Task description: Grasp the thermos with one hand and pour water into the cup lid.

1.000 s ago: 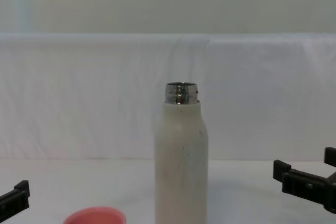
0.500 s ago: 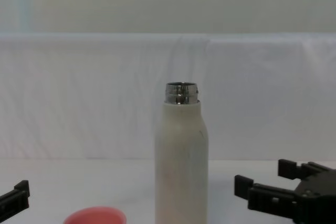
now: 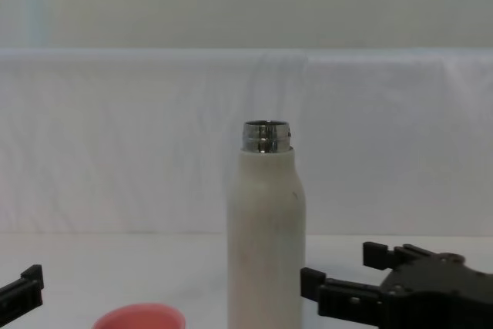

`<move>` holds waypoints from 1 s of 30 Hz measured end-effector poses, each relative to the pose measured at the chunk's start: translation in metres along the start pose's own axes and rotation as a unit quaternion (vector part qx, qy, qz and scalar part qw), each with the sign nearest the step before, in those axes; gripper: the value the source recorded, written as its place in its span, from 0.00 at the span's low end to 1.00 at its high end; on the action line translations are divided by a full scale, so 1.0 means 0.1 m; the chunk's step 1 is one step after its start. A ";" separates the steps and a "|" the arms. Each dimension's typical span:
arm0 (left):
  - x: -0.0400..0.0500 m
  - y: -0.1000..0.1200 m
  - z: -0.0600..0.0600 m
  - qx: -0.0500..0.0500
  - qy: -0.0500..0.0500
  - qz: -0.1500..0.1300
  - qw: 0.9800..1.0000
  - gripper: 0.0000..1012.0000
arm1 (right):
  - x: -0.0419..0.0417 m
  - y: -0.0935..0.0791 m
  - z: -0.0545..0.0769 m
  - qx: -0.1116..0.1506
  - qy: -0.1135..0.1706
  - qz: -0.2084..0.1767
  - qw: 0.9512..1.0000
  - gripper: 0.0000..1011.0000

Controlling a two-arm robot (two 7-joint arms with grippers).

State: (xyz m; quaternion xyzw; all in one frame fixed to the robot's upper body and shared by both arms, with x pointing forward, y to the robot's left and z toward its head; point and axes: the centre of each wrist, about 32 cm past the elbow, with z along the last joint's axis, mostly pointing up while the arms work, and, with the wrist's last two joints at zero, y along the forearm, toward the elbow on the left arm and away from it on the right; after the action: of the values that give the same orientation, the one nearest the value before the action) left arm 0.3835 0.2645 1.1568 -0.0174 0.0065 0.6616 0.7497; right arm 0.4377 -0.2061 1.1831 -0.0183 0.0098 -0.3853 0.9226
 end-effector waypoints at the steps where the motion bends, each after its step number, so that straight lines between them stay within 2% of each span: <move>1: 0.000 0.00 0.00 0.000 0.000 0.000 1.000 0.99 | 0.002 0.02 0.00 -0.001 0.000 0.001 1.000 0.99; 16: 0.000 0.00 0.00 0.000 0.000 0.000 1.000 0.99 | 0.041 0.27 -0.01 0.001 0.002 0.001 1.000 0.99; 30: 0.000 0.00 0.00 0.000 0.000 0.000 1.000 0.99 | 0.063 0.43 0.01 0.005 0.004 0.005 1.000 0.99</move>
State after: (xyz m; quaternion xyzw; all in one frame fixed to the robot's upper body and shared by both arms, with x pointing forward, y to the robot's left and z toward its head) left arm 0.3835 0.2645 1.1568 -0.0174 0.0064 0.6616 0.7496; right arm 0.4724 -0.1807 1.1822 -0.0122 0.0120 -0.3812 0.9243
